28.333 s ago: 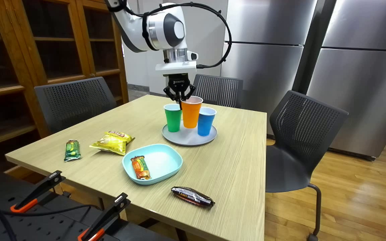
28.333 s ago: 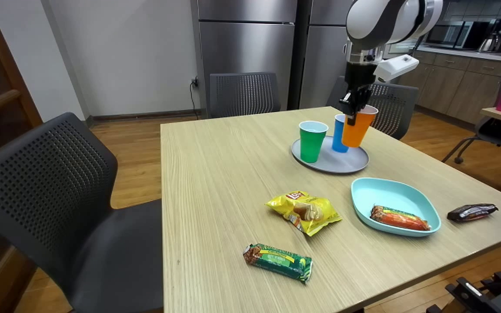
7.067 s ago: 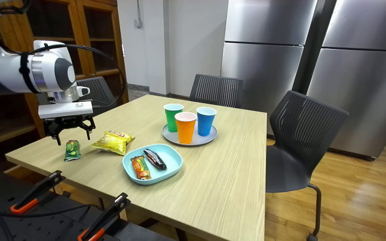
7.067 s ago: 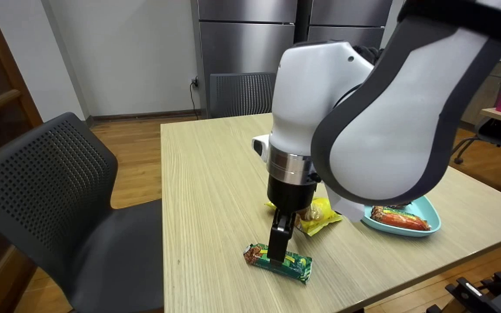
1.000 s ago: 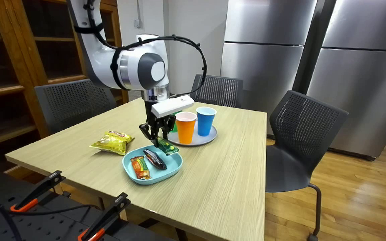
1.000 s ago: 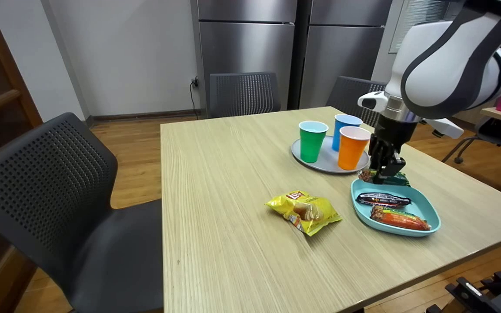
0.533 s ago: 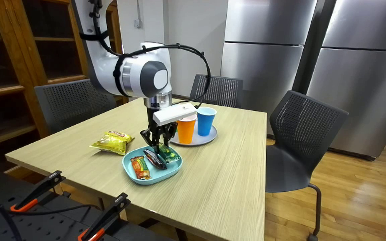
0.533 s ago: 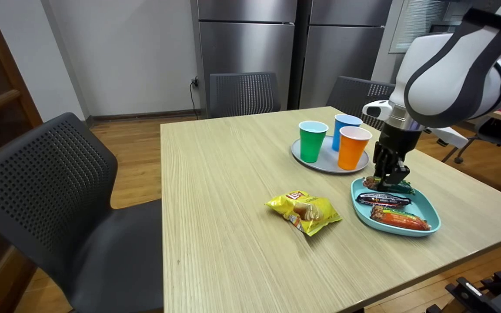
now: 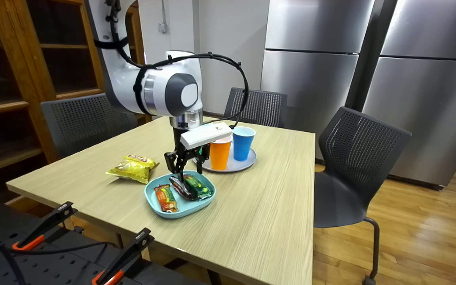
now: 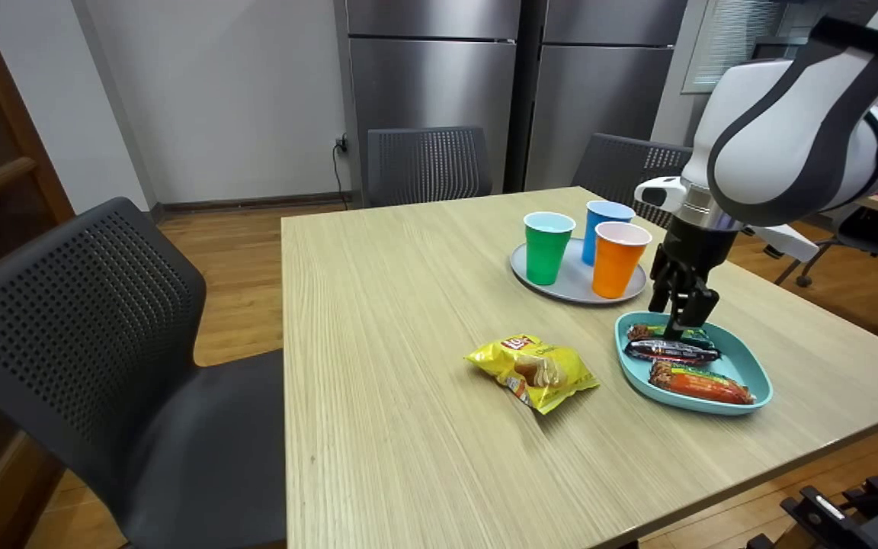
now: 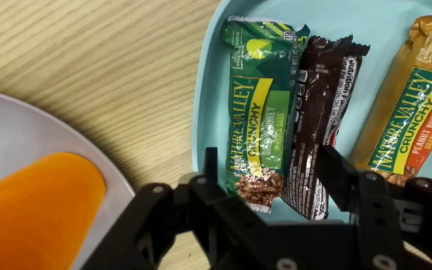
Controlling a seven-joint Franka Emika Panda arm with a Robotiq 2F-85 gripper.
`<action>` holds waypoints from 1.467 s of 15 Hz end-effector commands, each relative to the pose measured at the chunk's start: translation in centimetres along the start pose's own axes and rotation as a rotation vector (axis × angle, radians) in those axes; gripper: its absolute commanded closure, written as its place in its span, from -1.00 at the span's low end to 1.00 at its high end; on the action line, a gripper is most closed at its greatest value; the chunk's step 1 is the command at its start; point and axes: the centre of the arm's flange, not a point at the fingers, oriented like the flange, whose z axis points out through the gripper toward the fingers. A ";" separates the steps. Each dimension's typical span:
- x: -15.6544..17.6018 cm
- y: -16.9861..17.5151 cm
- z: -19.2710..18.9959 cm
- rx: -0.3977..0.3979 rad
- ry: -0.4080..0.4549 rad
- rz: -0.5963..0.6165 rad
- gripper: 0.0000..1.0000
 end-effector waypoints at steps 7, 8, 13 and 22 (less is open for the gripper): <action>1.3 -3.5 -3.3 -0.072 0.094 0.077 -1.00; 1.5 -3.9 -3.8 -0.060 0.100 0.115 -1.00; 1.5 -5.0 -5.3 -0.036 0.101 0.326 -1.00; 0.5 -8.3 -8.1 -0.007 0.023 0.523 -1.00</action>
